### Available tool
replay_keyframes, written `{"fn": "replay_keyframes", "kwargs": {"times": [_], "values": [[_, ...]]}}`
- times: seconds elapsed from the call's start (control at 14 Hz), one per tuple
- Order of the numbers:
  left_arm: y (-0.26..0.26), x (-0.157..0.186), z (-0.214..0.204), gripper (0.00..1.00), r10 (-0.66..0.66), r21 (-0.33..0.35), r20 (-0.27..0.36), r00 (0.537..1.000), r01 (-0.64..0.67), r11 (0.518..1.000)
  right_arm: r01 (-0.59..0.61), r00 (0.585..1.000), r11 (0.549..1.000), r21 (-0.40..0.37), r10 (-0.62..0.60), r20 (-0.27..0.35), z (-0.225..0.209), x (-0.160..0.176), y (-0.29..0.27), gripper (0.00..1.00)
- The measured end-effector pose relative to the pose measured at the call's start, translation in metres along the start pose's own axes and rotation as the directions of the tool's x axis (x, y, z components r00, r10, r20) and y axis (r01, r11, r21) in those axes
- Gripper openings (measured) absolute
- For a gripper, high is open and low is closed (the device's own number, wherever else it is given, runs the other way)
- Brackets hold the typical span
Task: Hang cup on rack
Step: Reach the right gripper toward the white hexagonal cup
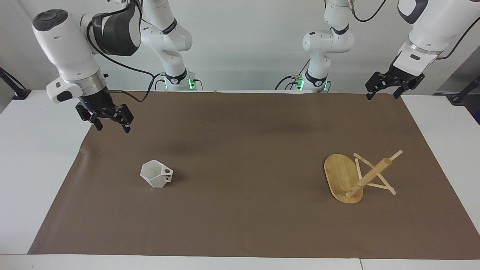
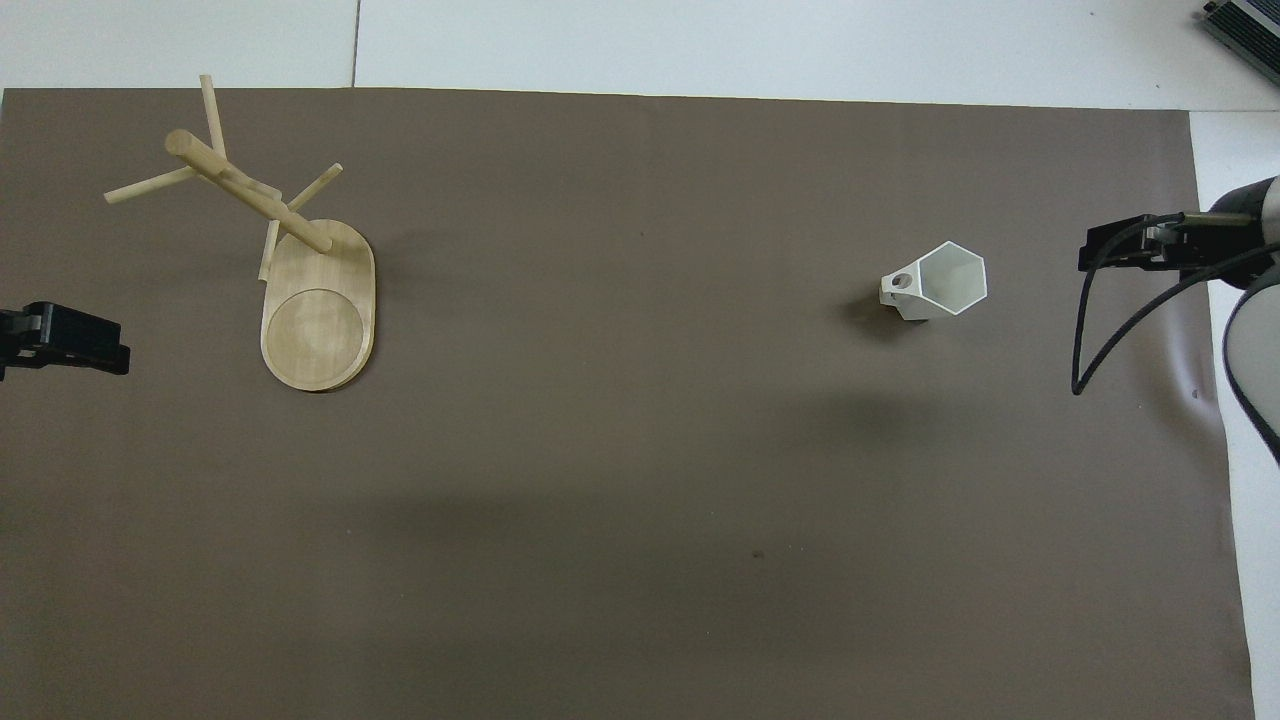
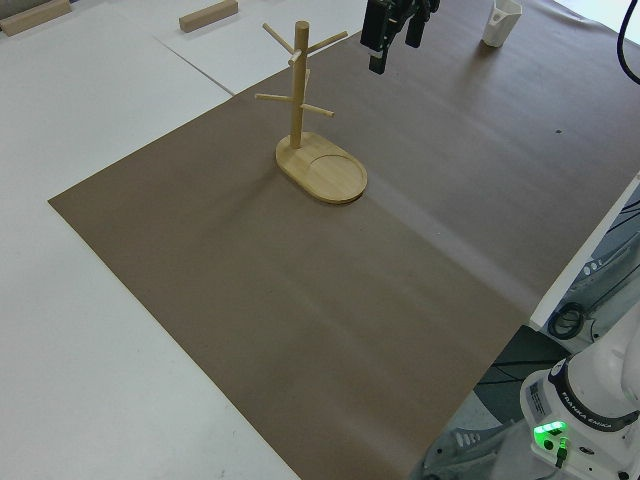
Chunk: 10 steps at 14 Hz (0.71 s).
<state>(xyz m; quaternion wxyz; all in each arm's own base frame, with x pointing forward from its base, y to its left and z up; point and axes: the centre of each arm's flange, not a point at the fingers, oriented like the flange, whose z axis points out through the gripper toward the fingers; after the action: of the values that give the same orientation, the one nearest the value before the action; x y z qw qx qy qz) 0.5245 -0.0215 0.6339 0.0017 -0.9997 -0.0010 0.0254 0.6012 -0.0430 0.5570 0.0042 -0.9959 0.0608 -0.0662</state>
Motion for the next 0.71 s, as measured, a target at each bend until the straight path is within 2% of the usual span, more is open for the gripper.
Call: {"fn": "replay_keyframes", "kwargs": {"times": [0.71], "values": [[0.000, 0.000, 0.000, 1.00, 0.000, 0.000, 0.000, 1.000, 0.000, 1.000, -0.001, 0.999, 1.000, 0.010, 0.002, -0.050, 0.132, 0.012, 0.000, 1.00]]}}
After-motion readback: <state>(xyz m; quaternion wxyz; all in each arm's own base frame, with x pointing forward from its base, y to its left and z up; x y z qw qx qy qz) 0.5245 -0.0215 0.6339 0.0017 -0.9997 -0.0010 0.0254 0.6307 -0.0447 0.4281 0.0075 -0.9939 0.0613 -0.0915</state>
